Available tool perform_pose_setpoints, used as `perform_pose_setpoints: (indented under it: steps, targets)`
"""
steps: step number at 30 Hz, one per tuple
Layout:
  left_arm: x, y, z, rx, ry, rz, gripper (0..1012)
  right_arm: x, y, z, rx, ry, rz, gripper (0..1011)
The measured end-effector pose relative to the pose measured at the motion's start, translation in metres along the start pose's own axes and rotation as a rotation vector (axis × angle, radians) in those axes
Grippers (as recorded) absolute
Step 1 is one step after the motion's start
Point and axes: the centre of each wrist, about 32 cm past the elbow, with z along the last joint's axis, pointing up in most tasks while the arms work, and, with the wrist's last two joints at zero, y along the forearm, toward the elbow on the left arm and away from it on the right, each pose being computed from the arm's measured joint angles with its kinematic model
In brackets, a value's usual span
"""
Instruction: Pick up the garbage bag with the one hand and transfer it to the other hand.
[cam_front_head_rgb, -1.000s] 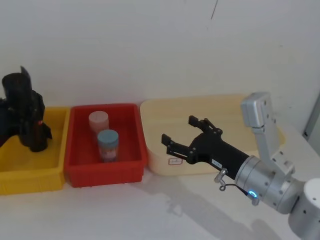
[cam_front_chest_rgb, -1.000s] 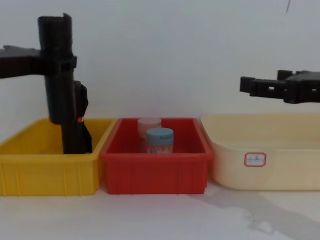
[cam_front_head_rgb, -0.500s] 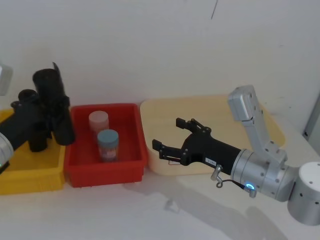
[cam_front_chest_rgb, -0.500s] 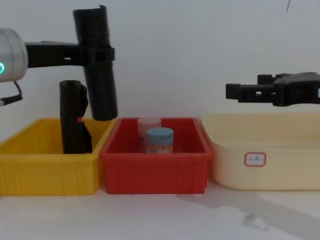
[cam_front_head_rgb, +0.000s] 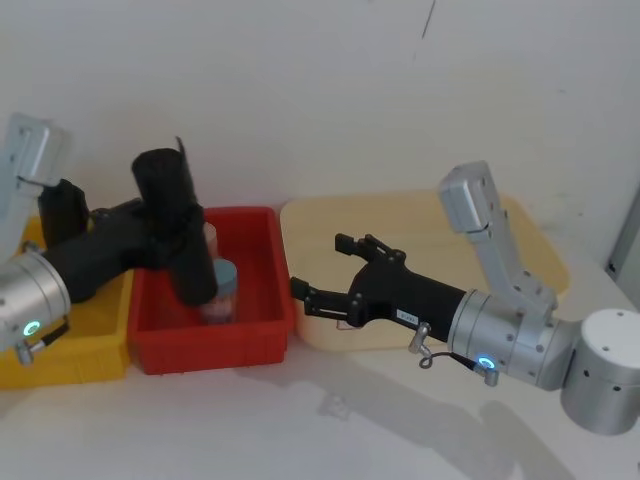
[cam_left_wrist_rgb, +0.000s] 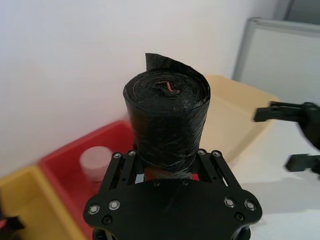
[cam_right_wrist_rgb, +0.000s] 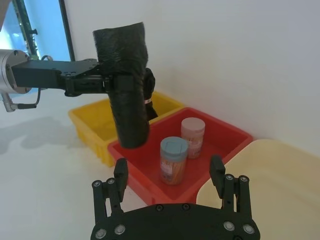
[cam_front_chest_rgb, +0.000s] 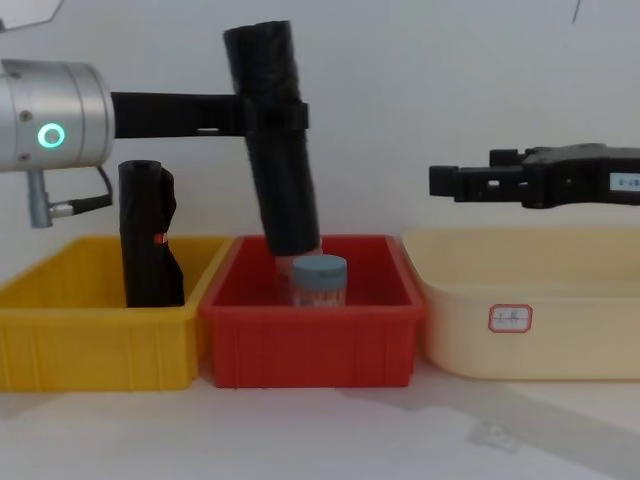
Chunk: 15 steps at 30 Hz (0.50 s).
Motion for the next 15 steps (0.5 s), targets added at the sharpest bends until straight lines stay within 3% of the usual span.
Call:
perform_pose_setpoints:
  steps: [8,15]
  targets:
    - [0.0034,-0.0135,0.0024,0.003,0.027,-0.133,460,-0.001,0.006,-0.003,-0.011,0.010,0.033,1001]
    - [0.0055,-0.0253,0.0052,0.006,0.037,-0.204,460,-0.003,0.010,-0.005,-0.016,0.019,0.057,1002]
